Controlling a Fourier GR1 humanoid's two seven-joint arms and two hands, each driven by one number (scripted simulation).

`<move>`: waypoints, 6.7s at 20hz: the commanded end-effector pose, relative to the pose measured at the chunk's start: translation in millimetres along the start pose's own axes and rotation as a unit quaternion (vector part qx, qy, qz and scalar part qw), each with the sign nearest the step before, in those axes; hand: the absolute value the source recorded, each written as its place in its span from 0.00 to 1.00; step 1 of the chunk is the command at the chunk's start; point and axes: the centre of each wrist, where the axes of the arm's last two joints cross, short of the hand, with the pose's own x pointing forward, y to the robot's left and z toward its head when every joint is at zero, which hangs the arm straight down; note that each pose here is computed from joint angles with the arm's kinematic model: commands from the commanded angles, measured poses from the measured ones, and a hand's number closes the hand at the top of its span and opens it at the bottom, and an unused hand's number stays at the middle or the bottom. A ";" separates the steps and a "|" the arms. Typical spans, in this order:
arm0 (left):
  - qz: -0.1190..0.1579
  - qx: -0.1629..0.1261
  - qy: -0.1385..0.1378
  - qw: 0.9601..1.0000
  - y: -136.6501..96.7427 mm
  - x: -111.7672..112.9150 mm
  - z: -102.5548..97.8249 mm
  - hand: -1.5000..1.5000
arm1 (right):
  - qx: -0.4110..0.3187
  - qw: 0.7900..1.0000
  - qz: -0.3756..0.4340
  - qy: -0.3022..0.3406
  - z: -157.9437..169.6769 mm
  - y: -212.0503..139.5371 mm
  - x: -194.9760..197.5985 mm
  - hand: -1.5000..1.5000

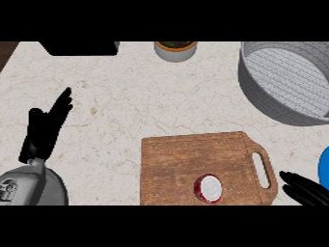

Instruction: Pick the can from the cutting board and place it in the basket

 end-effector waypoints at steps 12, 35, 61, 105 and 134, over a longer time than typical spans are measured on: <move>-0.006 0.004 -0.003 1.000 9.8 3.4 -13.3 0.50 | -0.035 0.999 0.008 0.032 -25.6 44.7 -34.8 0.00; 0.001 0.005 -0.006 1.000 -17.7 5.3 -3.6 0.50 | -0.023 1.000 0.004 0.012 -101.8 97.5 -51.5 0.00; 0.001 -0.002 -0.006 1.000 -8.1 5.6 -12.9 0.50 | 0.001 1.000 0.013 0.021 -125.3 130.3 -74.7 1.00; -0.001 -0.006 0.005 1.000 -0.8 -4.9 -4.3 0.50 | -0.224 0.974 0.008 0.036 -208.2 -103.6 109.8 1.00; -0.006 -0.010 -0.012 1.000 -15.7 -3.1 -23.3 0.50 | -0.251 0.904 0.246 0.243 -188.5 -279.5 -34.6 1.00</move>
